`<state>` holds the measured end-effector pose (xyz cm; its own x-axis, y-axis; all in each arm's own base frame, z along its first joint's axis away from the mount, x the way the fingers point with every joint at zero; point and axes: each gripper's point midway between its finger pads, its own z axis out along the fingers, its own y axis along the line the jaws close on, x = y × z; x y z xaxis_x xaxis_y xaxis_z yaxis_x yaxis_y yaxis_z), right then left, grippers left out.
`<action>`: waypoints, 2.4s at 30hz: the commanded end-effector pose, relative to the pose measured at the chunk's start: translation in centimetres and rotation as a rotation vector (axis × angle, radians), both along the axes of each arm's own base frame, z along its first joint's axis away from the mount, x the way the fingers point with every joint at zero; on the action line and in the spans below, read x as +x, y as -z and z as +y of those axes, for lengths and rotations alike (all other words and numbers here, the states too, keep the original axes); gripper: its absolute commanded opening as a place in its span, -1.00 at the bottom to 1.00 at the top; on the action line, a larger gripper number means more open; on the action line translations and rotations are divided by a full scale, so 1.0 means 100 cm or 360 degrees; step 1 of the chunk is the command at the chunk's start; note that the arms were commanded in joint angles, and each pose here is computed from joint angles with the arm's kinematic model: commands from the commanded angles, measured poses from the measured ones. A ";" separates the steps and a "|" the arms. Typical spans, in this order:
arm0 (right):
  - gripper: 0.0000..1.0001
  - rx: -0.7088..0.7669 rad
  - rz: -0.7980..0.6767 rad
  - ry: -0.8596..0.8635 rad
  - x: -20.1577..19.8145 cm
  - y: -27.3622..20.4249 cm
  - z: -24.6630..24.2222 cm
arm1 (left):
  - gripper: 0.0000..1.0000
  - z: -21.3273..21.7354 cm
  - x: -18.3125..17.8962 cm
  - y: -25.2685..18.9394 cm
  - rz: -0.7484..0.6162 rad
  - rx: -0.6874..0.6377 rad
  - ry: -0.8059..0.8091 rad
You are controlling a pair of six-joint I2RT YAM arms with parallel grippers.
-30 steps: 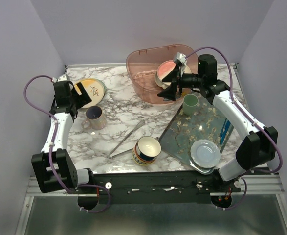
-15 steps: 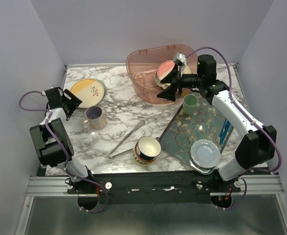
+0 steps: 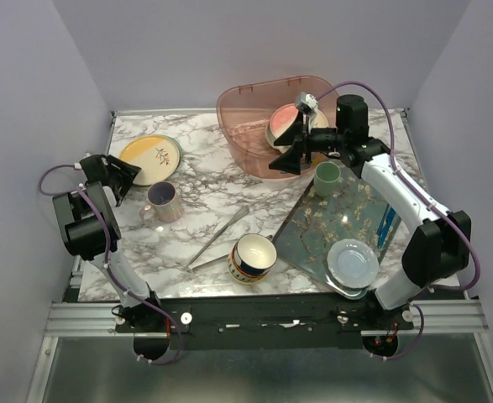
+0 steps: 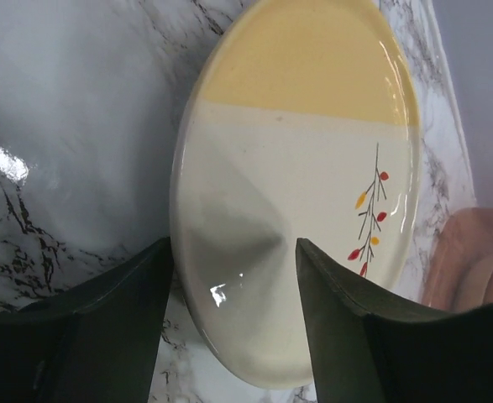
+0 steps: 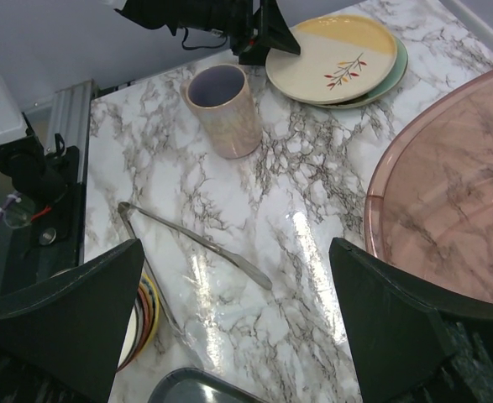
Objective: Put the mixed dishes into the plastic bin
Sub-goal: Pick up the plate at the center of the board.
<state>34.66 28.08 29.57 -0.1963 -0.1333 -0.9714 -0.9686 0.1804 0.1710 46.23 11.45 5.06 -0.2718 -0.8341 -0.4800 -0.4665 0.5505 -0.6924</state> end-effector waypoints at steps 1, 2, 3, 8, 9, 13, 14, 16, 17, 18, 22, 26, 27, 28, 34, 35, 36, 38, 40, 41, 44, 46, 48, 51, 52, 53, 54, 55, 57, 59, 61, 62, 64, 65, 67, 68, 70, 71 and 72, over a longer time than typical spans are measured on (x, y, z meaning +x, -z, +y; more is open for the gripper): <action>0.99 0.0007 0.0028 -0.0024 0.003 0.009 0.001 | 0.26 0.008 0.007 -0.001 -0.0154 -0.0131 -0.0025; 0.99 0.0006 0.0028 -0.0025 0.003 0.009 0.001 | 0.20 0.008 0.004 0.004 -0.0155 -0.0159 -0.0028; 0.99 0.0006 0.0028 -0.0025 0.003 0.009 0.001 | 0.17 0.009 0.006 0.000 -0.0195 -0.0164 -0.0015; 0.99 0.0001 0.0032 -0.0023 0.004 0.012 0.001 | -0.24 0.010 0.004 -0.003 -0.0250 -0.0243 -0.0018; 0.99 0.0000 0.0032 -0.0021 0.004 0.012 0.001 | -0.31 0.010 0.004 -0.006 -0.0268 -0.0242 -0.0018; 0.99 -0.0006 0.0019 -0.0017 0.004 0.012 0.001 | -0.51 0.010 0.003 -0.019 -0.0317 -0.0259 -0.0018; 0.99 -0.0006 0.0014 -0.0015 0.004 0.012 0.000 | -0.61 0.012 0.002 -0.022 -0.0327 -0.0263 -0.0026; 0.99 -0.0003 0.0017 -0.0021 0.003 0.011 0.000 | -0.66 0.012 0.000 -0.034 -0.0370 -0.0274 -0.0028; 0.99 0.0000 0.0013 -0.0026 0.003 0.010 0.000 | -0.70 0.013 -0.001 -0.043 -0.0399 -0.0268 -0.0022; 0.99 0.0001 0.0013 -0.0028 0.002 0.010 0.000 | -0.71 0.013 -0.001 -0.047 -0.0411 -0.0278 -0.0025; 0.99 0.0005 0.0010 -0.0035 0.001 0.008 0.000 | -0.71 0.015 -0.004 -0.067 -0.0482 -0.0295 -0.0016; 0.99 0.0009 0.0005 -0.0037 0.000 0.006 0.000 | -0.72 0.017 -0.007 -0.079 -0.0512 -0.0302 -0.0004; 0.99 0.0009 0.0008 -0.0036 0.000 0.006 0.000 | -0.71 0.017 -0.008 -0.080 -0.0500 -0.0305 -0.0002; 0.99 0.0010 0.0006 -0.0039 -0.001 0.006 0.000 | -0.71 0.019 -0.009 -0.080 -0.0499 -0.0296 -0.0005; 0.99 0.0013 -0.0001 -0.0039 -0.002 0.004 0.000 | -0.83 0.018 -0.013 -0.081 -0.0507 -0.0341 0.0007; 0.99 0.0014 -0.0004 -0.0039 -0.002 0.003 0.000 | -0.91 0.019 -0.013 -0.083 -0.0516 -0.0346 0.0010; 0.99 0.0014 -0.0003 -0.0043 -0.002 0.003 0.000 | -0.93 0.018 -0.012 -0.087 -0.0535 -0.0352 0.0020; 0.99 0.0015 -0.0006 -0.0044 -0.002 0.003 0.000 | -1.00 0.017 -0.012 -0.092 -0.0552 -0.0362 0.0039; 0.99 0.0015 0.0002 -0.0045 -0.002 0.004 0.000 | -1.00 0.017 -0.011 -0.098 -0.0575 -0.0365 0.0051; 0.99 0.0017 -0.0003 -0.0048 -0.003 0.003 0.000 | -1.00 0.017 -0.011 -0.101 -0.0585 -0.0369 0.0059; 0.99 0.0017 -0.0002 -0.0050 -0.003 0.003 0.000 | -1.00 0.018 -0.011 -0.116 -0.0656 -0.0390 0.0072; 0.99 0.0018 0.0003 -0.0052 -0.003 0.003 0.000 | -1.00 0.016 -0.011 -0.130 -0.0720 -0.0414 0.0088; 0.99 0.0017 0.0000 -0.0052 -0.003 0.003 0.000 | -1.00 0.015 -0.011 -0.146 -0.0801 -0.0406 0.0122; 0.99 0.0018 0.0006 -0.0059 -0.003 0.004 0.000 | -1.00 0.015 -0.012 -0.167 -0.0912 -0.0445 0.0139; 0.99 0.0019 0.0006 -0.0062 -0.004 0.004 0.001 | -1.00 0.014 -0.012 -0.172 -0.0935 -0.0459 0.0152; 0.99 0.0021 0.0006 -0.0066 -0.004 0.004 0.001 | -1.00 0.014 -0.013 -0.178 -0.0965 -0.0464 0.0156; 0.99 0.0020 0.0009 -0.0066 -0.004 0.005 0.001 | -1.00 0.013 -0.014 -0.188 -0.1017 -0.0489 0.0163; 0.99 0.0020 0.0009 -0.0066 -0.004 0.005 0.001 | -1.00 0.013 -0.015 -0.193 -0.1039 -0.0500 0.0165; 0.99 0.0020 0.0011 -0.0068 -0.004 0.005 0.001 | -1.00 0.011 -0.016 -0.206 -0.1092 -0.0525 0.0182; 0.99 0.0020 0.0007 -0.0072 -0.004 0.005 0.001 | -1.00 0.010 -0.018 -0.214 -0.1124 -0.0532 0.0192; 0.99 0.0023 0.0008 -0.0078 -0.005 0.004 0.001 | -1.00 0.006 -0.021 -0.226 -0.1171 -0.0550 0.0215; 0.99 0.0023 0.0010 -0.0075 -0.005 0.004 0.001 | -1.00 0.006 -0.022 -0.230 -0.1184 -0.0557 0.0221; 0.99 0.0023 0.0012 -0.0078 -0.005 0.005 0.001 | -1.00 0.002 -0.026 -0.241 -0.1226 -0.0584 0.0238; 0.99 0.0024 0.0008 -0.0078 -0.005 0.004 0.001 | -1.00 0.001 -0.028 -0.244 -0.1240 -0.0595 0.0242; 0.99 0.0027 0.0011 -0.0079 -0.006 0.003 0.001 | -1.00 -0.003 -0.032 -0.253 -0.1281 -0.0601 0.0260; 0.99 0.0029 0.0009 -0.0081 -0.006 0.002 0.001 | -1.00 -0.005 -0.034 -0.255 -0.1290 -0.0638 0.0257; 0.99 0.0031 0.0009 -0.0083 -0.007 0.001 0.001 | -1.00 -0.012 -0.040 -0.263 -0.1332 -0.0652 0.0283; 0.99 0.0033 0.0007 -0.0085 -0.007 0.000 0.001 | -1.00 -0.015 -0.042 -0.268 -0.1347 -0.0669 0.0291; 0.99 0.0037 0.0010 -0.0086 -0.008 -0.001 0.001 | -1.00 -0.019 -0.045 -0.271 -0.1367 -0.0677 0.0305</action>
